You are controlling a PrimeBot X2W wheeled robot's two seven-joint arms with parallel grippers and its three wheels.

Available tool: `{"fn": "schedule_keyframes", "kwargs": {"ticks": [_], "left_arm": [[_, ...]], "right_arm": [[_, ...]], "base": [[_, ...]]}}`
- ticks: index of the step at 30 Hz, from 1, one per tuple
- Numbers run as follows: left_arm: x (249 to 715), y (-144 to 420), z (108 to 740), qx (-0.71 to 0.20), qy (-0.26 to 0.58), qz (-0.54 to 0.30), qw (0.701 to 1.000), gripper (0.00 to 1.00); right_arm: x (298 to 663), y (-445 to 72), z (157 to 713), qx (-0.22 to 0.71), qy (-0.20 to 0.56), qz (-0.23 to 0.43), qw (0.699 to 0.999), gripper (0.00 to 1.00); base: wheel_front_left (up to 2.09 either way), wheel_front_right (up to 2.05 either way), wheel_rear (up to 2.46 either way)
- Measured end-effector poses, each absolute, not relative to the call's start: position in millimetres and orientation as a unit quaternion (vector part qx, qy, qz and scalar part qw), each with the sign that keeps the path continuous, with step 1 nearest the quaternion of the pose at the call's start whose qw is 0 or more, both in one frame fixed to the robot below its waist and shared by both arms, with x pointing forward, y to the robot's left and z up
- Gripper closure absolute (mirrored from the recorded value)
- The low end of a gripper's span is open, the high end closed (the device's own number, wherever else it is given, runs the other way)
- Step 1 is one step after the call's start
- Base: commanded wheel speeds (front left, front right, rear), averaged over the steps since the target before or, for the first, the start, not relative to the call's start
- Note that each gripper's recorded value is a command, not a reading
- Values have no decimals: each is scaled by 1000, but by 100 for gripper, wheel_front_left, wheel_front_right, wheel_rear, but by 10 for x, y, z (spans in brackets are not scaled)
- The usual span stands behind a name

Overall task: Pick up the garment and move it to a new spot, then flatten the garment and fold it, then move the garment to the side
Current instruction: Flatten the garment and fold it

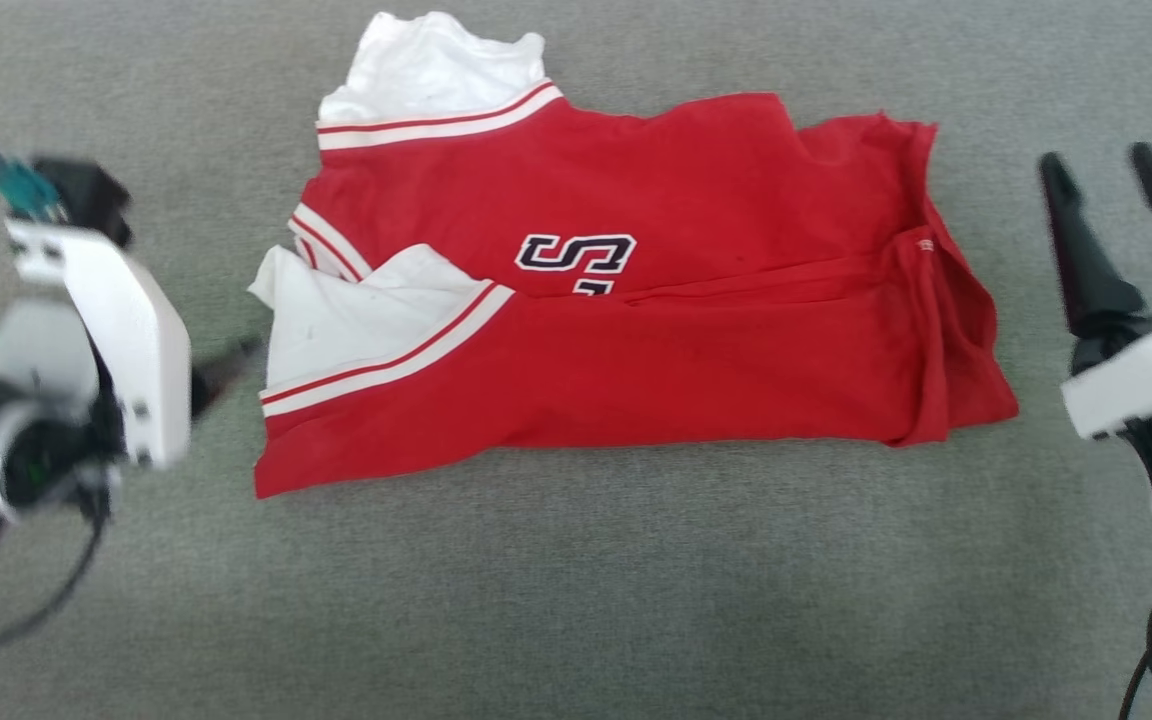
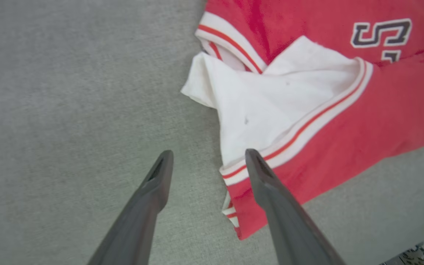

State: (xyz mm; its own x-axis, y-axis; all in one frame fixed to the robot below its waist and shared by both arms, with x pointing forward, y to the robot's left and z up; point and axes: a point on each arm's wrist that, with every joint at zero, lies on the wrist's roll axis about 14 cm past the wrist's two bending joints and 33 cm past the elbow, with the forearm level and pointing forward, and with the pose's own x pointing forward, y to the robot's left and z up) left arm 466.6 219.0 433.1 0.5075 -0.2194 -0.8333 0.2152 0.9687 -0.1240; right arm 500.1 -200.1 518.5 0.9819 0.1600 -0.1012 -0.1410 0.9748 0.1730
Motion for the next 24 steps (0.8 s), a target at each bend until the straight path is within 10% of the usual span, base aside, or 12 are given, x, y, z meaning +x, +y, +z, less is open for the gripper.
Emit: {"fn": "schedule_keyframes", "kwargs": {"ticks": [10,22,23,24], "left_arm": [[4139,1911,4097,-3,535,-140,833,0],[4186,1973,3594,-18,581,-95,808,0],[4188,1967,3571,-20,585,-96,805,16],[4196,1961,3554,-21,588,-99,803,100]], "right_arm": [[4607,-2437,5308,95,5,-21,995,0],[4276,-2345,4667,125,149,-19,981,0],[4255,-2318,4605,125,166,-13,978,0],[4241,-2293,4554,126,181,-8,975,0]], "base": [[0,0,0],[0,0,0],[0,0,0],[0,0,0]]}}
